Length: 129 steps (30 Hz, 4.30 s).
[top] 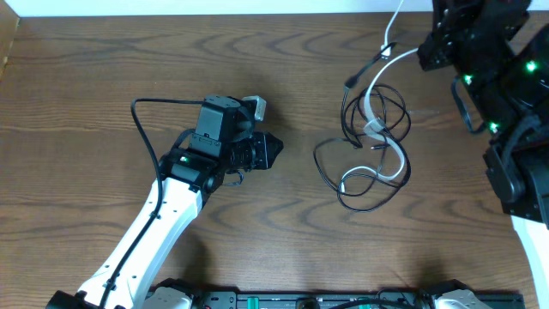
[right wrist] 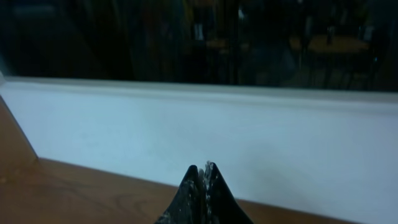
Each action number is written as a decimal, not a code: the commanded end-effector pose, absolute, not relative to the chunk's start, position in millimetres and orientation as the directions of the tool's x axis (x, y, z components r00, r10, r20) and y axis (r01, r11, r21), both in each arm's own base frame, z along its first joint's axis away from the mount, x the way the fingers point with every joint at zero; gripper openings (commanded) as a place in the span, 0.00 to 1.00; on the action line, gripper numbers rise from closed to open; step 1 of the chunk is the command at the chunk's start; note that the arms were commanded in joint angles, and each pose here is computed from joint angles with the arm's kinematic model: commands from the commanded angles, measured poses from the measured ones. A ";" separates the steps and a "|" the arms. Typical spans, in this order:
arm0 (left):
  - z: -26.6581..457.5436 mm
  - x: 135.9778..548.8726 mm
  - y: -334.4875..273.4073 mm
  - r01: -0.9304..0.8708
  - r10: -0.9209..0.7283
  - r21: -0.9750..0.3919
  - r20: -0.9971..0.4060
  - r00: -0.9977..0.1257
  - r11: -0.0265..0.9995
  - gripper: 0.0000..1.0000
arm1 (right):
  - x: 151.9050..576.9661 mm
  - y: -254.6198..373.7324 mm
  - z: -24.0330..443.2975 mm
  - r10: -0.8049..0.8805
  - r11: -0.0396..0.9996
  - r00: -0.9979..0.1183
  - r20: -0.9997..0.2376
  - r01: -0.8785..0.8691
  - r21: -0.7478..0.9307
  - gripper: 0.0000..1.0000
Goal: Untangle cables
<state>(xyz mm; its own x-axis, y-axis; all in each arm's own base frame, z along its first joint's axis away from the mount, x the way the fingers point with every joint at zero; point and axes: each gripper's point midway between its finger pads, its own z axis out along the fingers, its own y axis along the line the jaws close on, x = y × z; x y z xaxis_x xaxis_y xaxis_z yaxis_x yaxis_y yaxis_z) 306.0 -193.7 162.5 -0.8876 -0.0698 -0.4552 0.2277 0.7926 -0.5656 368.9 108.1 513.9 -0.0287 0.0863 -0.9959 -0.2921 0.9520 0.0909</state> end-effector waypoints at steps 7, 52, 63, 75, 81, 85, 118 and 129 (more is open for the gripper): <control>160.4 308.0 -192.3 0.231 -0.062 -0.553 -0.460 -0.886 0.800 0.22 | 374.4 116.2 424.4 -0.017 0.949 -0.358 -0.934 -0.300 0.098 0.01; 157.9 305.4 -191.4 0.223 -0.059 -0.552 -0.447 -0.893 0.803 0.22 | 365.3 149.0 312.9 -0.237 0.875 -0.655 -0.718 -0.465 0.136 0.01; 159.0 306.4 -192.0 0.227 -0.060 -0.553 -0.452 -0.890 0.802 0.22 | 316.0 211.0 335.6 -0.353 0.513 -0.490 -0.797 -0.814 0.274 0.01; 178.9 301.2 -245.9 0.390 0.014 -0.564 -0.556 -0.831 0.728 0.22 | 296.8 243.3 389.3 -0.204 0.257 -0.420 -0.884 -0.895 0.365 0.00; 185.5 289.0 -275.5 0.418 0.021 -0.611 -0.549 -0.836 0.673 0.22 | 309.3 238.8 380.6 -0.216 0.347 -0.437 -0.873 -0.870 0.350 0.01; 186.4 274.8 -286.2 0.440 0.058 -0.633 -0.529 -0.846 0.636 0.21 | 356.2 204.6 354.7 -0.181 0.676 -0.541 -0.821 -0.675 0.295 0.01; 168.6 286.7 -267.5 0.370 0.028 -0.540 -0.538 -0.842 0.757 0.21 | 317.5 226.3 383.6 -0.196 0.363 -0.428 -0.883 -0.867 0.340 0.01; 162.1 308.3 -243.2 0.289 -0.024 -0.426 -0.594 -0.804 0.858 0.21 | 311.0 228.5 384.9 -0.186 0.335 -0.457 -0.870 -0.862 0.382 0.01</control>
